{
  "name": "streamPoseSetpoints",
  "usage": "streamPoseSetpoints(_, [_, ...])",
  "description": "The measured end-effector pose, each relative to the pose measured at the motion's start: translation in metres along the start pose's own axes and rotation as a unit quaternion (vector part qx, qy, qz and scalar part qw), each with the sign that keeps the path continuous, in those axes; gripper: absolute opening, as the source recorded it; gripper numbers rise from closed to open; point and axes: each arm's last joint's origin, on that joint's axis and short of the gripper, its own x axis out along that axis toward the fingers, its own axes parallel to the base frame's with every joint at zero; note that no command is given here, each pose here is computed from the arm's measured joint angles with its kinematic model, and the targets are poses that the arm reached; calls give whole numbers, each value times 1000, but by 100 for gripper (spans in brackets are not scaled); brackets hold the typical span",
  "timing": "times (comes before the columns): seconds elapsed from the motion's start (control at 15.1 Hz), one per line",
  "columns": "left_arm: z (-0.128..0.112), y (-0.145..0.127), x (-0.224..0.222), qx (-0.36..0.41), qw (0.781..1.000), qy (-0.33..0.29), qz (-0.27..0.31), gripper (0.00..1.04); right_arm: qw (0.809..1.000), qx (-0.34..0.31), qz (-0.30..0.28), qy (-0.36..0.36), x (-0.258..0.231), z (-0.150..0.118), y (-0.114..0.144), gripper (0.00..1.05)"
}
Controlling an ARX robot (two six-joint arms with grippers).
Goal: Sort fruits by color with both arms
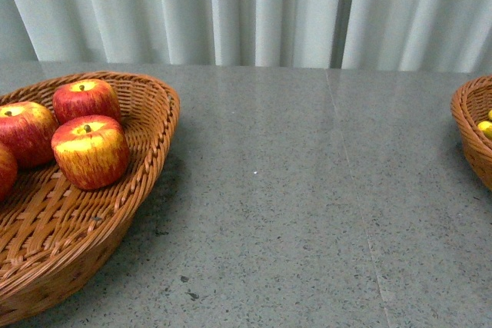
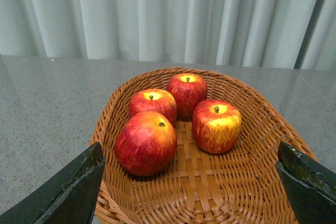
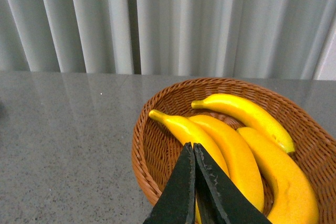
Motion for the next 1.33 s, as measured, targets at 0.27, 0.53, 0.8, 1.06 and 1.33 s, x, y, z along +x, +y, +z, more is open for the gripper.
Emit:
streamPoseSetpoints(0.27, [0, 0, 0, 0, 1000, -1, 0, 98, 1000, 1, 0, 9, 0, -2, 0, 2])
streamPoseSetpoints(0.53, [0, 0, 0, 0, 1000, -1, 0, 98, 1000, 1, 0, 8, 0, -1, 0, 2])
streamPoseSetpoints(0.8, [0, 0, 0, 0, 1000, -1, 0, 98, 1000, 1, 0, 8, 0, -1, 0, 34])
streamPoseSetpoints(1.06, [0, 0, 0, 0, 1000, -1, 0, 98, 1000, 1, 0, 8, 0, -1, 0, 81])
streamPoseSetpoints(1.33, [0, 0, 0, 0, 1000, -1, 0, 98, 1000, 1, 0, 8, 0, -1, 0, 98])
